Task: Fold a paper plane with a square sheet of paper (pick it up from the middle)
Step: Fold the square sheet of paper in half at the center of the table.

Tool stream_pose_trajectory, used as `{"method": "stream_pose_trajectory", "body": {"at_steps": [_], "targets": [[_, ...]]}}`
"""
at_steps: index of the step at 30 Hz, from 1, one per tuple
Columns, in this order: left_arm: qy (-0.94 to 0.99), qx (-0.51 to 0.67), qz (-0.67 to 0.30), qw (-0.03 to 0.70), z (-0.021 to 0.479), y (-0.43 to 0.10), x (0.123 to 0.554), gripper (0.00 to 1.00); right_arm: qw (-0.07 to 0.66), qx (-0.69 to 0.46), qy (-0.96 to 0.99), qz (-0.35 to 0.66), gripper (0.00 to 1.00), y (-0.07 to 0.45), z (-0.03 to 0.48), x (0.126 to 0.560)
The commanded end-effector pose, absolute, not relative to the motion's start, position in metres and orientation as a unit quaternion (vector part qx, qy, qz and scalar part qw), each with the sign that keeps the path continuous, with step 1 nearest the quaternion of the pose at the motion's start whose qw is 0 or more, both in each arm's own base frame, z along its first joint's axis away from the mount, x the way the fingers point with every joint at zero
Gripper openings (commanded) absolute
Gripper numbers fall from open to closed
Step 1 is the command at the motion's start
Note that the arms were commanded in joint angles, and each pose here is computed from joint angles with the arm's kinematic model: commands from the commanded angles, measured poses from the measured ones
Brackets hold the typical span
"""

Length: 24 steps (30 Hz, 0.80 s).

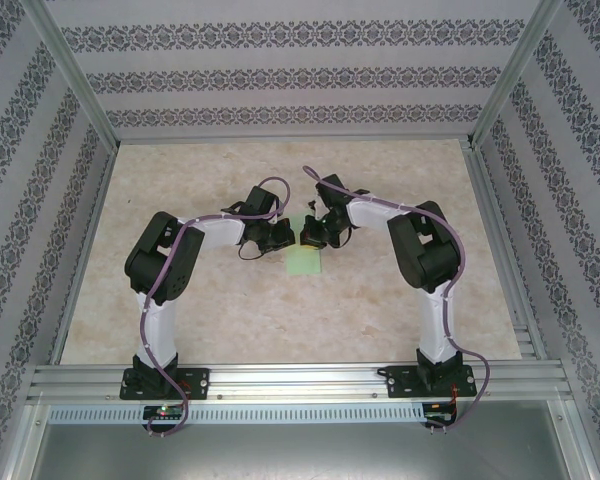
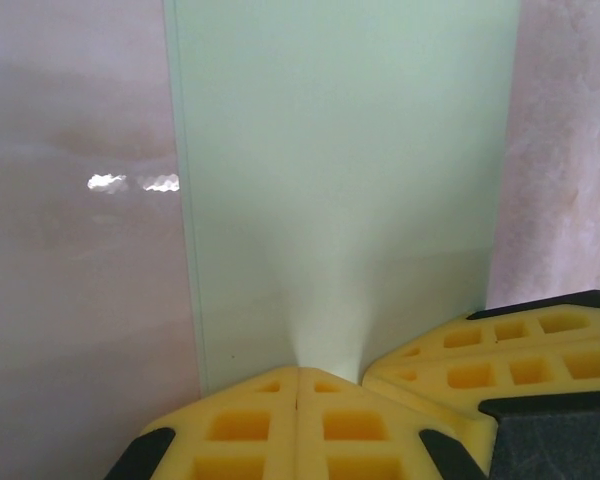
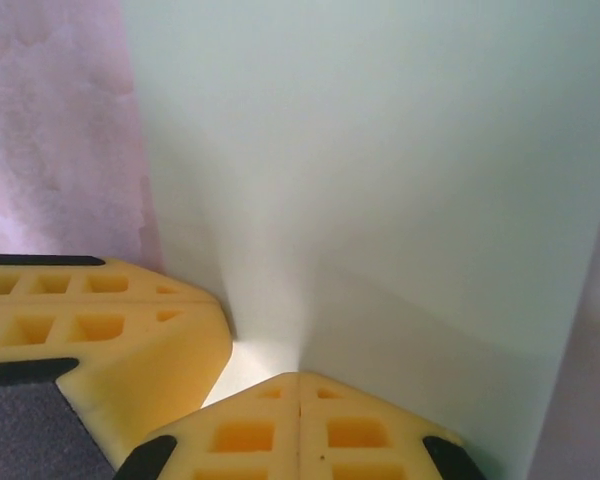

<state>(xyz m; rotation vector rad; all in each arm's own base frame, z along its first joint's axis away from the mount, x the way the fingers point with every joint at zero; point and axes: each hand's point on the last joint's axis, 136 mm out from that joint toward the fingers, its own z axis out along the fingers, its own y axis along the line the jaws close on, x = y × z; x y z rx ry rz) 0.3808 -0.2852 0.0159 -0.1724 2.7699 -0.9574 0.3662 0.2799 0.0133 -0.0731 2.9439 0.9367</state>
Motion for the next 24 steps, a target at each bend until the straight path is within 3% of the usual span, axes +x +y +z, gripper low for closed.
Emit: {"method": "stream_pose_trajectory", "body": {"at_steps": [1,13,19,24], "targets": [[0.980,-0.109,-0.168,-0.007,-0.070,-0.227,0.320,0.02,0.016,-0.010,0.959,0.284,0.00,0.253,-0.003,0.357],[0.980,-0.110,-0.163,-0.015,-0.077,-0.223,0.316,0.01,0.039,0.020,0.961,0.273,0.00,0.213,0.003,0.355],[0.980,-0.105,-0.168,-0.015,-0.075,-0.225,0.317,0.01,0.108,-0.004,0.936,0.336,0.00,0.239,0.059,0.378],[0.980,-0.103,-0.170,-0.016,-0.074,-0.226,0.316,0.00,0.103,-0.023,0.931,0.350,0.00,0.269,0.056,0.385]]}}
